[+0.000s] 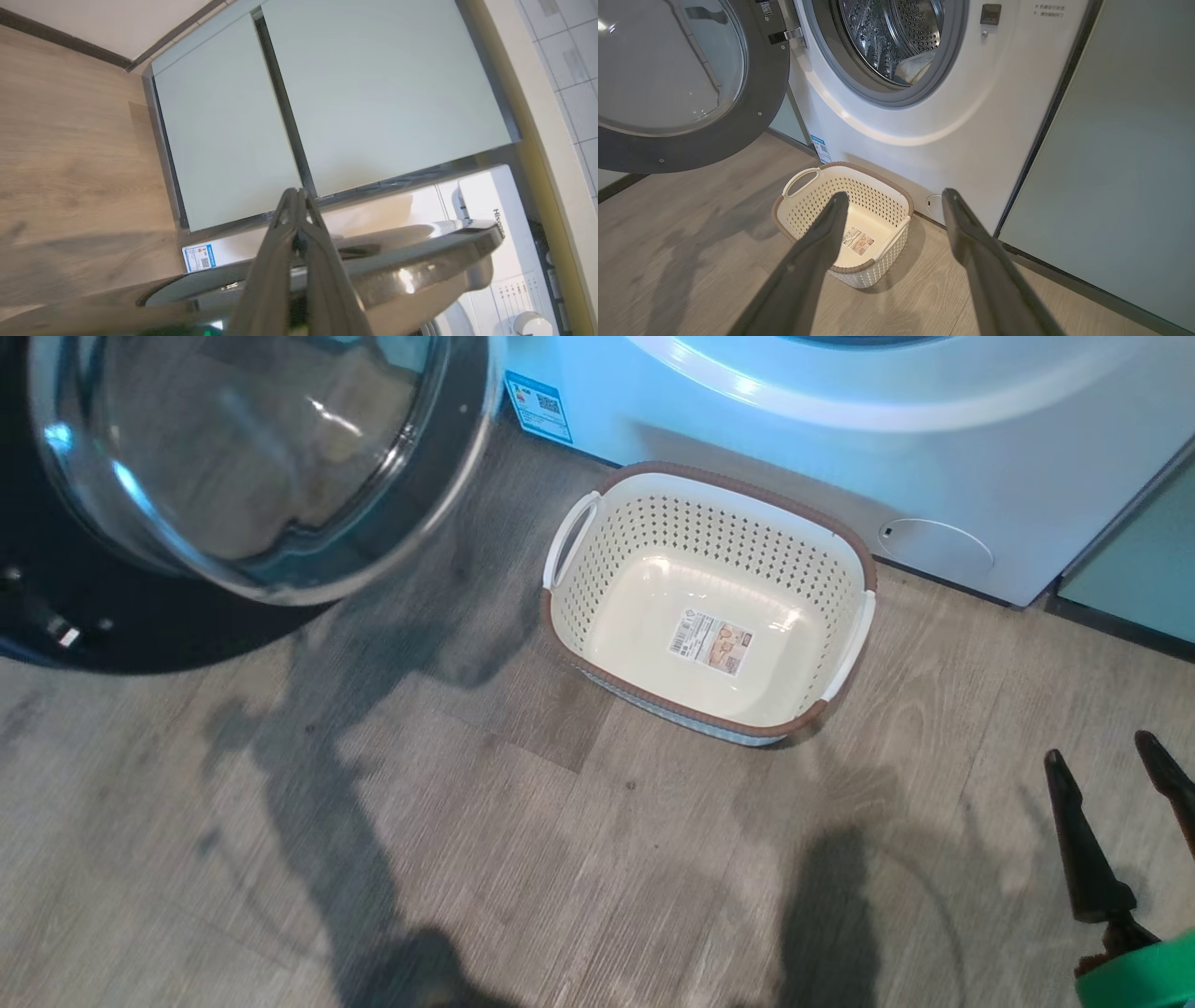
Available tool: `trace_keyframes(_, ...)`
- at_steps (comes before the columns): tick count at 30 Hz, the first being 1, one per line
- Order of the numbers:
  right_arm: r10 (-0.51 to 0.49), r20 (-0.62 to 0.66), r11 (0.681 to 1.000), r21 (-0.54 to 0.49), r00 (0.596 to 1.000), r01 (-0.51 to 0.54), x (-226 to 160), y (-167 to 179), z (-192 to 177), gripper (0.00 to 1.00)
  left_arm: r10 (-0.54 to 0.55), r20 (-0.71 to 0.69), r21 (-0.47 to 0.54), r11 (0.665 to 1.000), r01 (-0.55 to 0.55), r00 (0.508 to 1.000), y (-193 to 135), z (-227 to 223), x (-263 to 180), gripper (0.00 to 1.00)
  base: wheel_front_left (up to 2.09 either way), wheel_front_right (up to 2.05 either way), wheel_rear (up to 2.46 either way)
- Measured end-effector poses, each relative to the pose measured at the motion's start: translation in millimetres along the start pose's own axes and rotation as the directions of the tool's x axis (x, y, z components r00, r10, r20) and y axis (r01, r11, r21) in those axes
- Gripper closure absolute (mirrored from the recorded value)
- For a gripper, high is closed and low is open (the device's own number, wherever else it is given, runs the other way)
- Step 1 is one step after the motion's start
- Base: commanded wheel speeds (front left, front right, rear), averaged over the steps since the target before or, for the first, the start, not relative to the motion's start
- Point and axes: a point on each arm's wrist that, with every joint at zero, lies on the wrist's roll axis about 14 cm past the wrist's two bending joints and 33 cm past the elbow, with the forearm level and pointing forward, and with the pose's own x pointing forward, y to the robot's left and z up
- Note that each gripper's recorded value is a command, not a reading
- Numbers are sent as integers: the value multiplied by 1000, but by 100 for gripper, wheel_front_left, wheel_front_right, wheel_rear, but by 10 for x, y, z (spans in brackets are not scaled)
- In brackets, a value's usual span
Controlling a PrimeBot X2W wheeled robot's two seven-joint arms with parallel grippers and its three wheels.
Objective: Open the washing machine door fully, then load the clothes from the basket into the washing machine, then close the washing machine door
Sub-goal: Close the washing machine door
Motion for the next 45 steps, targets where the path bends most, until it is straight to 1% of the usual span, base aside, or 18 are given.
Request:
trace_keyframes(5, 11, 0, 1000, 2, 1000, -11, 26, 32, -5, 0, -24, -92, 21, 999, 26, 996, -77, -170, -21, 100, 0, 0, 0)
trace_keyframes(13, 24, -1, 1000, 5, 1000, -24, 67, 67, -13, 0, -131, -215, -29, 991, 127, 968, -353, -357, -115, 100, 0, 0, 0)
trace_keyframes(19, 31, -3, 999, 18, 1000, -31, 92, 90, -29, 0, -164, -324, -29, 986, 163, 932, -477, -536, -245, 100, 0, 0, 0)
trace_keyframes(27, 31, -19, 999, 32, 999, -30, 101, 97, -104, 0, -224, -441, -29, 971, 236, 869, -744, -838, -323, 100, 0, 0, 0)
trace_keyframes(28, 28, -17, 999, 33, 999, -28, 99, 91, -106, 0, -230, -455, -28, 969, 245, 860, -768, -873, -335, 100, 0, 0, 0)
trace_keyframes(29, 22, -13, 999, 41, 1000, -22, 96, 77, -105, 0, -253, -483, -47, 963, 264, 838, -823, -949, -366, 100, 0, 0, 0)
trace_keyframes(34, 3, 4, 999, 49, 1000, -3, 88, 46, -76, 0, -303, -565, -80, 946, 314, 767, -985, -1175, -430, 100, 0, 0, 0)
trace_keyframes(35, 3, 4, 999, 49, 1000, -3, 88, 46, -76, 0, -303, -565, -80, 946, 314, 767, -985, -1175, -430, 100, 0, 0, 0)
trace_keyframes(42, -33, 24, 997, 63, 999, 32, 28, -15, -55, 0, -354, -671, -100, 914, 393, 652, -1221, -1551, -536, 100, 0, 0, 0)
trace_keyframes(45, -54, 28, 996, 78, 998, 52, -8, -50, -65, 0, -377, -700, -125, 901, 416, 606, -1306, -1708, -561, 100, 0, 0, 0)
